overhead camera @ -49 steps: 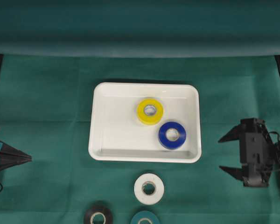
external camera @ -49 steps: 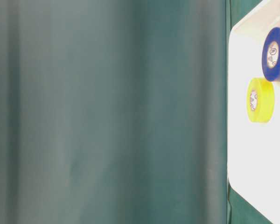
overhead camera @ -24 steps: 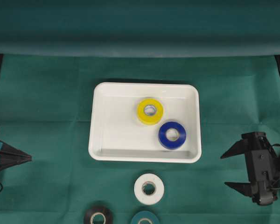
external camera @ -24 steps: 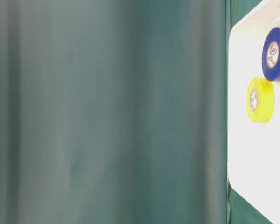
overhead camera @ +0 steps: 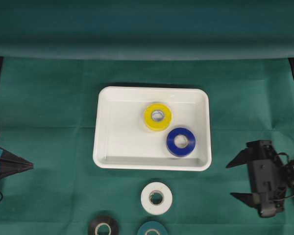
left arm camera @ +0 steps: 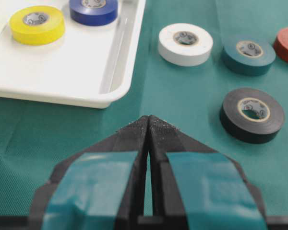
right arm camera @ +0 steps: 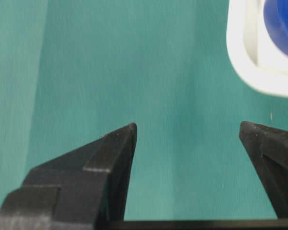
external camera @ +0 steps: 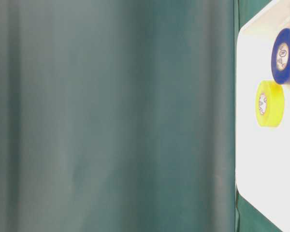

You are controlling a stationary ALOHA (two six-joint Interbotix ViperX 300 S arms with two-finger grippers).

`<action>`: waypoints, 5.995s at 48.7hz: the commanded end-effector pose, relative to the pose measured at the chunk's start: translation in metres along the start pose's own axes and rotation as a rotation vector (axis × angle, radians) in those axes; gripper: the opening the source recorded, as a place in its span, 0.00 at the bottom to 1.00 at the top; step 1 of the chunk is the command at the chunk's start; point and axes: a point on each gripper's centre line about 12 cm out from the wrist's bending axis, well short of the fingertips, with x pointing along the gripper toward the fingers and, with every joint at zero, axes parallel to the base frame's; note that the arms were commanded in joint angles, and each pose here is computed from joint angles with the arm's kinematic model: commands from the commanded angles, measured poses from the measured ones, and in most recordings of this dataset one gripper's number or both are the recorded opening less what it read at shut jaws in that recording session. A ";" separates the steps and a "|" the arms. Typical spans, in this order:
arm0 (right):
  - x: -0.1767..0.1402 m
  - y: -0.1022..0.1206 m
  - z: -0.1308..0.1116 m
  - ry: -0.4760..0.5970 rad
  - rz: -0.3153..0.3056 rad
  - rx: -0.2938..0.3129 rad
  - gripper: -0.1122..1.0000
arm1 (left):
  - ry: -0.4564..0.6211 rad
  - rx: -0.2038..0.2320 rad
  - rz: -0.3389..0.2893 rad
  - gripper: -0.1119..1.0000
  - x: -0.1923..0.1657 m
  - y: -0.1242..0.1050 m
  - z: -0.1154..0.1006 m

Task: Put the tape into the white case with the right arm.
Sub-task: 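Move the right gripper down onto the white tape roll and grasp it, then lift the white roll with the right gripper toward the tray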

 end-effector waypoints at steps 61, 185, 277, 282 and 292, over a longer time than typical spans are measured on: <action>0.110 0.054 0.110 -0.016 0.079 -0.127 0.50 | -0.009 0.001 0.001 0.10 0.001 0.000 0.005; 0.114 0.048 0.126 0.028 0.005 -0.117 0.13 | -0.011 0.000 0.001 0.10 0.001 0.000 0.004; 0.142 -0.034 0.203 -0.064 -0.172 -0.051 0.13 | -0.011 0.000 0.001 0.10 0.000 0.000 0.004; 0.142 -0.045 0.203 -0.066 -0.187 -0.035 0.13 | -0.011 -0.002 0.001 0.10 0.001 0.000 0.004; 0.142 -0.052 0.202 -0.064 -0.196 -0.024 0.13 | -0.011 -0.002 0.001 0.10 0.000 0.000 0.004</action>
